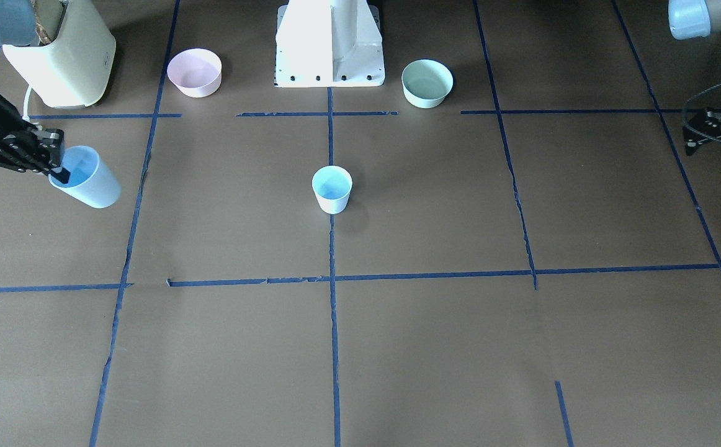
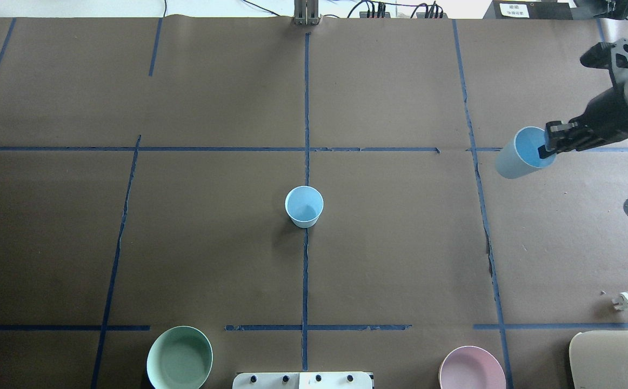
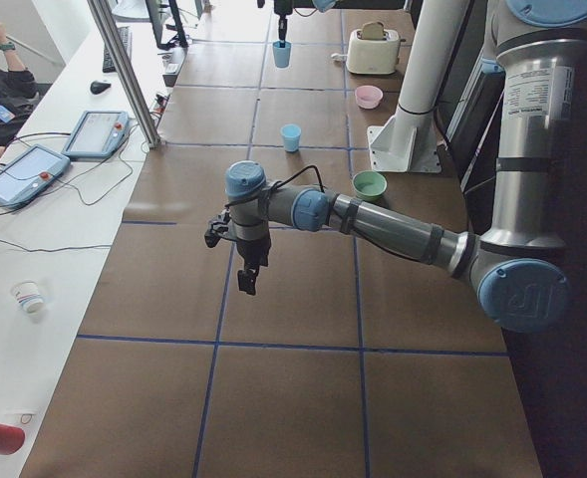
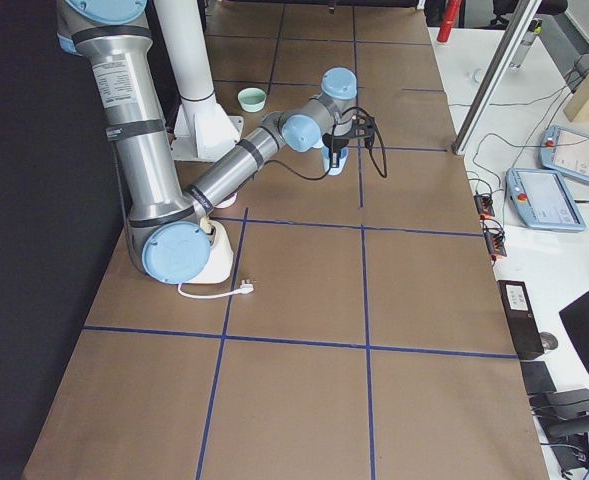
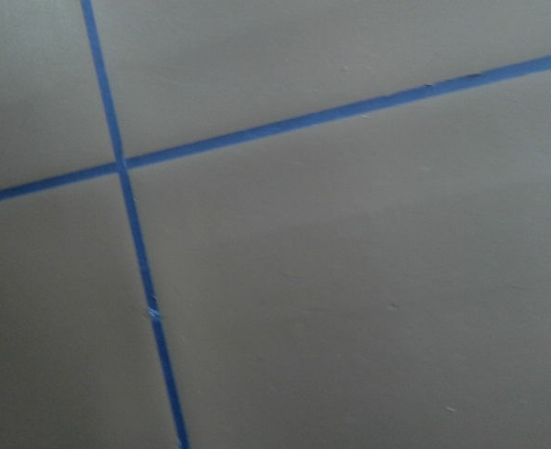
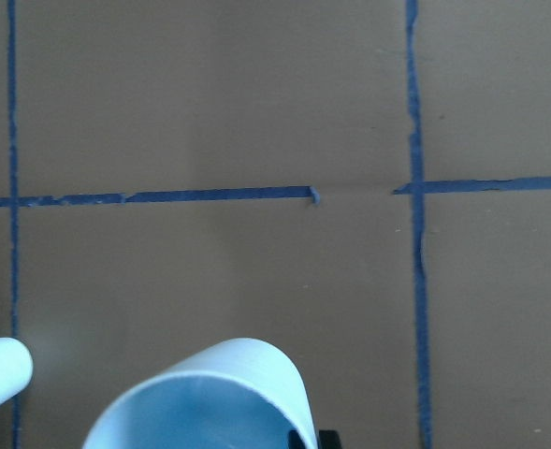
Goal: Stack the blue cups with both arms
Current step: 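Carry the cup with the right gripper and lower it into the center cup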
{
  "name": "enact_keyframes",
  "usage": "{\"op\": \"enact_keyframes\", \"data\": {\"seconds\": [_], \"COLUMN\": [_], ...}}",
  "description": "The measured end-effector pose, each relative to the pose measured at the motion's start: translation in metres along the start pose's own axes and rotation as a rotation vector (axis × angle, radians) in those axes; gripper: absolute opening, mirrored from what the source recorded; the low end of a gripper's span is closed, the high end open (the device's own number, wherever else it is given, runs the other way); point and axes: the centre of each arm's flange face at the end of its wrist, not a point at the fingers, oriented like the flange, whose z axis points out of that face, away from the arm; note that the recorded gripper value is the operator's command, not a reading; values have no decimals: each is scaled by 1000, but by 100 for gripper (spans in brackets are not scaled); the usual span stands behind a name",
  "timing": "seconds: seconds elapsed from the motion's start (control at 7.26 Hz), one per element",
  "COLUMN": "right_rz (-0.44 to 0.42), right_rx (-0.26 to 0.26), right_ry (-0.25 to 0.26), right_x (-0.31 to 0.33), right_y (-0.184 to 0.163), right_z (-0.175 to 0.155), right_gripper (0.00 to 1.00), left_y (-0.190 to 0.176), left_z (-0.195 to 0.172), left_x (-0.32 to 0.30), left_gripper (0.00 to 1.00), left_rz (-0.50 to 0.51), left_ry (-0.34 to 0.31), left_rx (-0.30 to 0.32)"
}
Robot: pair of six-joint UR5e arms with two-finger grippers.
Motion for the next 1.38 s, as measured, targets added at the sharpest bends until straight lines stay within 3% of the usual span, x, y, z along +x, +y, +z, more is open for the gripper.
{"op": "enact_keyframes", "data": {"seconds": [0.28, 0.69, 0.96, 1.38], "right_rz": [56, 90, 89, 99], "right_rx": [6, 27, 47, 66], "right_ry": [-27, -33, -23, 16], "right_x": [-96, -202, -247, -256], "right_y": [34, 81, 81, 72], "right_z": [28, 80, 101, 121], "right_gripper": [0, 0, 0, 0], "left_y": [2, 1, 1, 2], "left_z": [-2, -5, -5, -4], "left_x": [-35, -40, -40, -41], "left_gripper": [100, 100, 100, 100], "left_rz": [-13, -18, -18, -20], "left_ry": [18, 31, 35, 36], "left_rx": [12, 17, 16, 15]}}
